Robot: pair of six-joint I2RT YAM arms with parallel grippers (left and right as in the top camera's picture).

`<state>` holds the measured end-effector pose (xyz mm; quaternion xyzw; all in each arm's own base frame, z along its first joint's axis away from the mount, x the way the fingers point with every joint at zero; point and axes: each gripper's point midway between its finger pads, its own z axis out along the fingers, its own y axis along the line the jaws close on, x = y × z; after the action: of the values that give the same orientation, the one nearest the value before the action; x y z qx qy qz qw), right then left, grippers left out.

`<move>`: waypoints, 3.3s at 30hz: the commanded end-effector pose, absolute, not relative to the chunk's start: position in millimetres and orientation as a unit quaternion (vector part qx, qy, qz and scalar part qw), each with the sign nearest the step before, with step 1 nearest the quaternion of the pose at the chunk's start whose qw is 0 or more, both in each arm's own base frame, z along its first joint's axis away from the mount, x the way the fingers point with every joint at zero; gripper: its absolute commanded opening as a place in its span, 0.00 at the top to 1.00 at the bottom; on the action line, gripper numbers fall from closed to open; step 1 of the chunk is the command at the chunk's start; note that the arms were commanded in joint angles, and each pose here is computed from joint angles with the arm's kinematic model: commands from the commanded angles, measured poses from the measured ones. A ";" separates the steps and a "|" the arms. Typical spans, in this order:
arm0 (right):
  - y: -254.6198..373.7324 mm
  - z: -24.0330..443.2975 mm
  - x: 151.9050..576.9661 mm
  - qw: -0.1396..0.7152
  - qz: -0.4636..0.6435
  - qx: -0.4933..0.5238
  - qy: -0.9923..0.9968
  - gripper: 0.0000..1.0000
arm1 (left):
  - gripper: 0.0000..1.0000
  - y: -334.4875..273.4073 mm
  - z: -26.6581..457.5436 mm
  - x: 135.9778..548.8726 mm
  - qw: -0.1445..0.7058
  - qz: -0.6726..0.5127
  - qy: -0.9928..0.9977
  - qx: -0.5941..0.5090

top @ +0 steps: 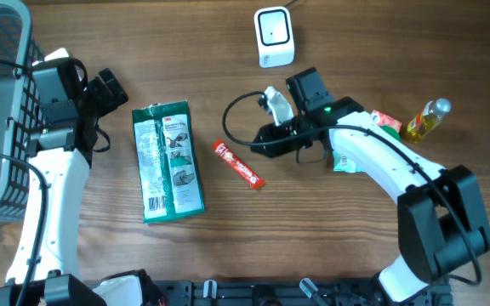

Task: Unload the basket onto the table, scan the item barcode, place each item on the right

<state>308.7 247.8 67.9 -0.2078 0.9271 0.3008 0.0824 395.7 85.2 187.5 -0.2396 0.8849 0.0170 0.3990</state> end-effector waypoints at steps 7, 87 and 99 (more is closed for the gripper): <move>241.5 16.2 257.9 0.011 0.151 -0.320 0.935 0.60 | 0.00 87.5 196.0 396.9 0.409 0.021 0.881 -0.238; 142.6 344.1 296.9 0.407 0.444 -0.154 0.783 0.96 | 0.00 87.5 196.0 396.9 0.409 0.021 0.881 -0.238; 142.6 335.7 400.5 0.402 0.202 -0.109 0.886 0.96 | 0.00 87.5 196.0 396.9 0.409 0.021 0.881 -0.238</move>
<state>373.3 155.1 305.1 -0.1095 0.8831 0.2762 0.3631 395.7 85.3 187.5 -0.2397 0.8849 0.0172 0.3990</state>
